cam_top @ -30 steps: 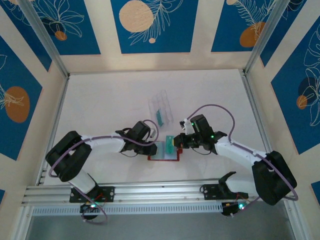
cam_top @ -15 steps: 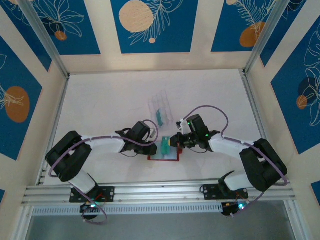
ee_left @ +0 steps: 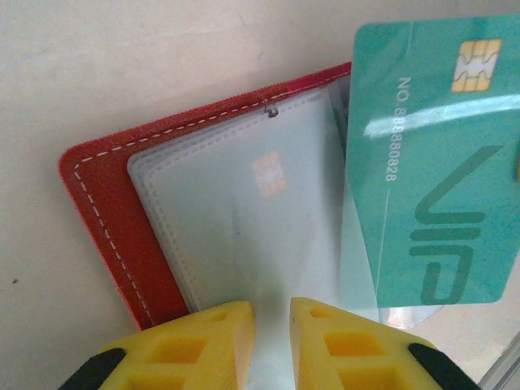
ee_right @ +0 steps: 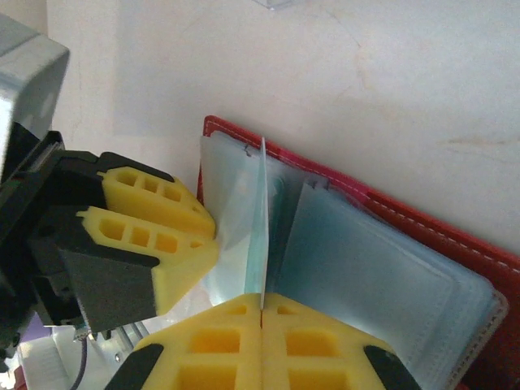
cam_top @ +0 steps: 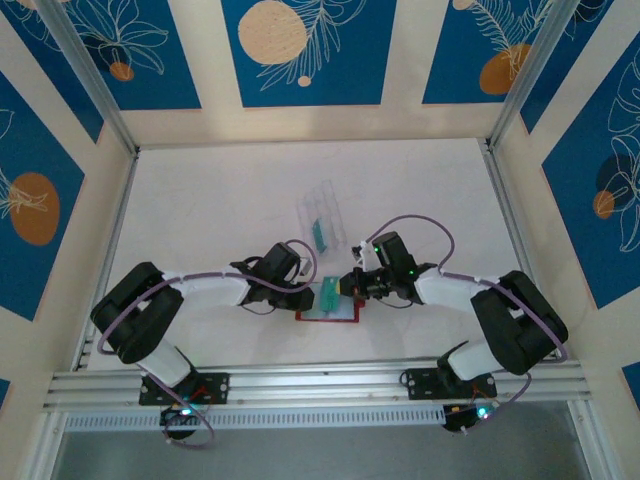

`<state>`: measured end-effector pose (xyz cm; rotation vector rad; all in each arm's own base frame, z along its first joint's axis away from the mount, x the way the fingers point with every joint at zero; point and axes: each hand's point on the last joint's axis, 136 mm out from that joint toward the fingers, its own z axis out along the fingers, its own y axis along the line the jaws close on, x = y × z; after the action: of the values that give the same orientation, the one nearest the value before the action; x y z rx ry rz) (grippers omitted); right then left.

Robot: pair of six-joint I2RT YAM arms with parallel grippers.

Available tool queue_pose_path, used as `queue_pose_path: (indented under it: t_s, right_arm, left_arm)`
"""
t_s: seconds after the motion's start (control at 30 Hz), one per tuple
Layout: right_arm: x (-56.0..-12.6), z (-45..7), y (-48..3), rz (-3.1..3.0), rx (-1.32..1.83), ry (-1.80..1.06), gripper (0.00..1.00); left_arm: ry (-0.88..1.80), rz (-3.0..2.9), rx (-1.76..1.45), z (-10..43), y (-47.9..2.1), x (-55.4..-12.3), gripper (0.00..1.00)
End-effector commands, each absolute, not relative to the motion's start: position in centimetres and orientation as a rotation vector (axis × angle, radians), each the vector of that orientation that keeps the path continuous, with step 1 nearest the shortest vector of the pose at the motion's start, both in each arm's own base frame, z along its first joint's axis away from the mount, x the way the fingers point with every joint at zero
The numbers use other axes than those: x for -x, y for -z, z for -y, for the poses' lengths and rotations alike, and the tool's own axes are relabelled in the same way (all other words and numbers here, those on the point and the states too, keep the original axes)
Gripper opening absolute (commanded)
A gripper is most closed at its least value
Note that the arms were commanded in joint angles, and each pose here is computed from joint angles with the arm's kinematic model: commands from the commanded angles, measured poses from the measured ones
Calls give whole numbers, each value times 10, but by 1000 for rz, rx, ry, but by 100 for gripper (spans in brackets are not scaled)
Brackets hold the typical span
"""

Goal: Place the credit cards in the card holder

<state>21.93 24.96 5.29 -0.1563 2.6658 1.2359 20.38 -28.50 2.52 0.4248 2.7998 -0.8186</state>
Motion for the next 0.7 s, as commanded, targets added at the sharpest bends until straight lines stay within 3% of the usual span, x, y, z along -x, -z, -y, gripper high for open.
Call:
queue_pose_path:
  t_s: [0.0,0.67]
  right_arm:
    - [-209,-246,-40,-2721,112,-1249,0]
    - [-196,-262,-15,-2846,159,-1194,0]
  left_arm:
    - [679,-2931,-396,261,5,-185,22]
    - [682,-2937,-393,262,7,-184,22]
